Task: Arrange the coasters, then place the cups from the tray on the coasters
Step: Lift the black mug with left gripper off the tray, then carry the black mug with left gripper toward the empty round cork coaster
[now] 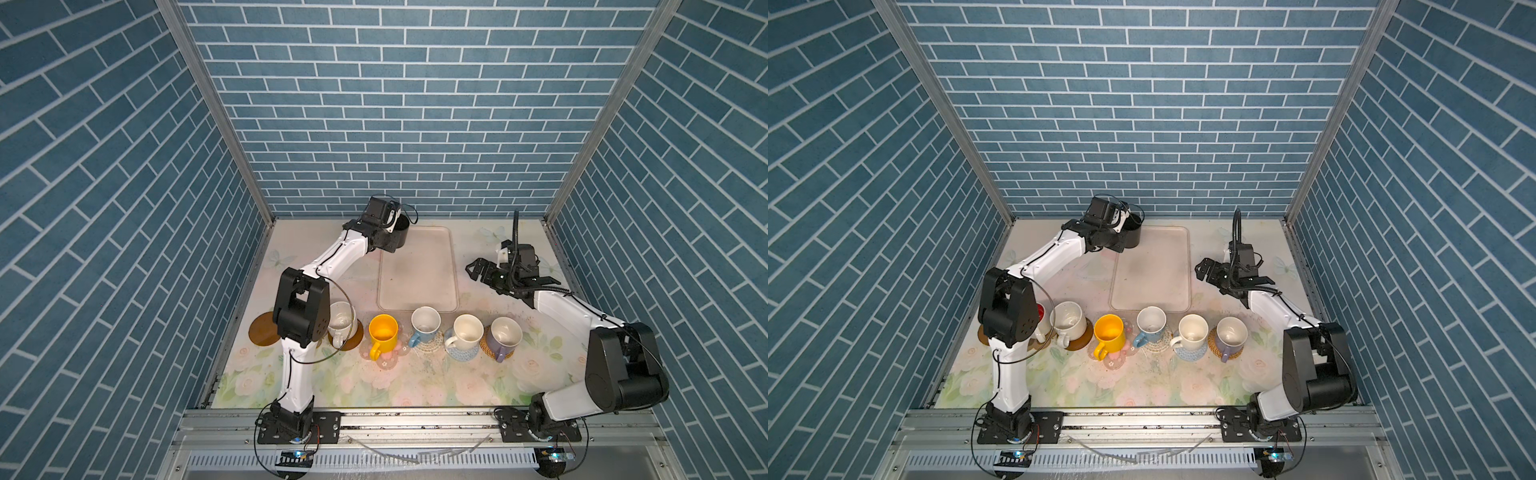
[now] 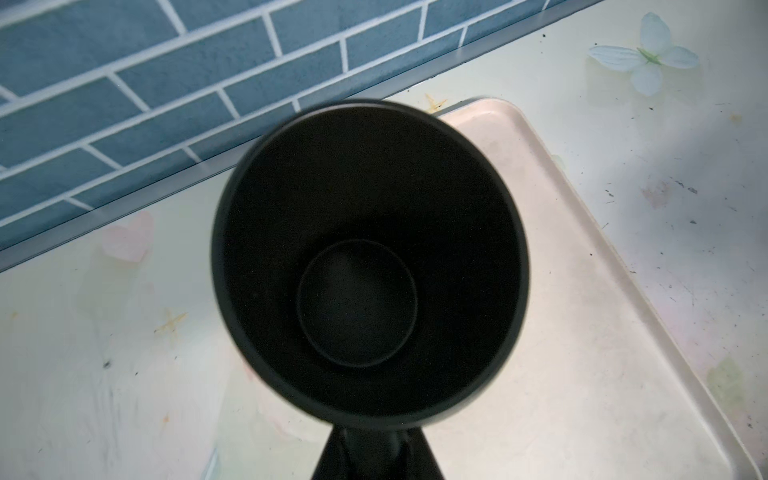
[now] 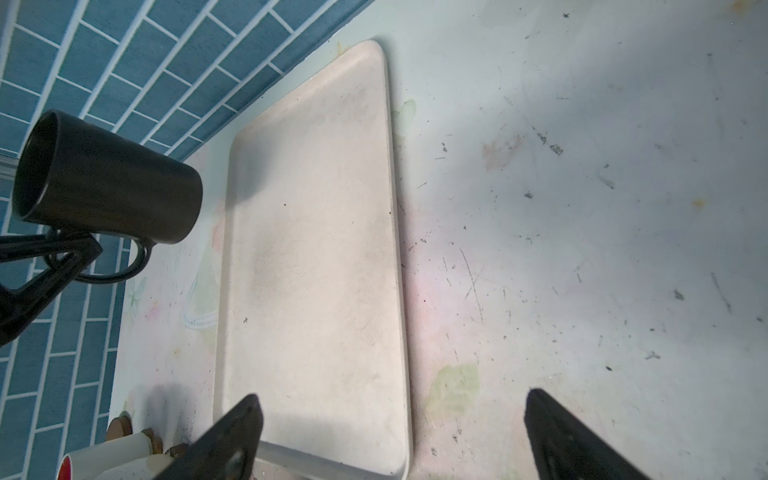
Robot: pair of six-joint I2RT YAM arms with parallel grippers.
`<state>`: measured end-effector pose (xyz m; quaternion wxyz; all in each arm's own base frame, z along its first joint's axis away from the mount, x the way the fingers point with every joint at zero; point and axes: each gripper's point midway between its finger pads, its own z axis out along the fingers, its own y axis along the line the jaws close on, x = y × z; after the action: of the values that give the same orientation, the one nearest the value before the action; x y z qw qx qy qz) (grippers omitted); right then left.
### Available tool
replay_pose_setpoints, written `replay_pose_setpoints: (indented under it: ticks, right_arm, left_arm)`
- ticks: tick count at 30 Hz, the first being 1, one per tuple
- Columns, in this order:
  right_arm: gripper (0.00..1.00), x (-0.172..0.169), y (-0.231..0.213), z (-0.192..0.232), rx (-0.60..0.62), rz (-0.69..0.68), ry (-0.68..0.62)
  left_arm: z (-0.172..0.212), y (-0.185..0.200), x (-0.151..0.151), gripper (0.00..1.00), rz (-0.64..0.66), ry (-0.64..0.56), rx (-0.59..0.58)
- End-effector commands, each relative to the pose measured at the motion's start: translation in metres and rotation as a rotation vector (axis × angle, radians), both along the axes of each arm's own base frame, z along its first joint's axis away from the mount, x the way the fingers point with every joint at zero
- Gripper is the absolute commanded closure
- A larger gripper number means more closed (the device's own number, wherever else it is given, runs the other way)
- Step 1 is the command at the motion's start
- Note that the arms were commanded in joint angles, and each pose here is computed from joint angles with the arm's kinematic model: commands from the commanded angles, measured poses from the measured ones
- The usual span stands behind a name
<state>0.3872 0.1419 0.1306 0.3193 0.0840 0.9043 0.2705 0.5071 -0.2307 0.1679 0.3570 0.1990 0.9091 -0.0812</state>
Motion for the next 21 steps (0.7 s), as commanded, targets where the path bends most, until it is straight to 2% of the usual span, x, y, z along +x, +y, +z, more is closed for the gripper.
replay_pose_setpoints:
  ticks: [1, 11, 21]
  right_arm:
    - [0.02, 0.002, 0.003, 0.019, -0.002, 0.008, -0.054]
    - [0.02, 0.002, 0.011, 0.033, -0.031, 0.026, -0.095]
    - [0.02, -0.005, 0.027, 0.037, -0.034, 0.069, -0.122]
  left_arm:
    - [0.063, 0.008, 0.008, 1.00, 0.075, -0.166, -0.065]
    - [0.093, 0.061, -0.035, 1.00, 0.263, -0.179, -0.067]
    - [0.113, 0.130, -0.098, 1.00, 0.442, -0.232, -0.067]
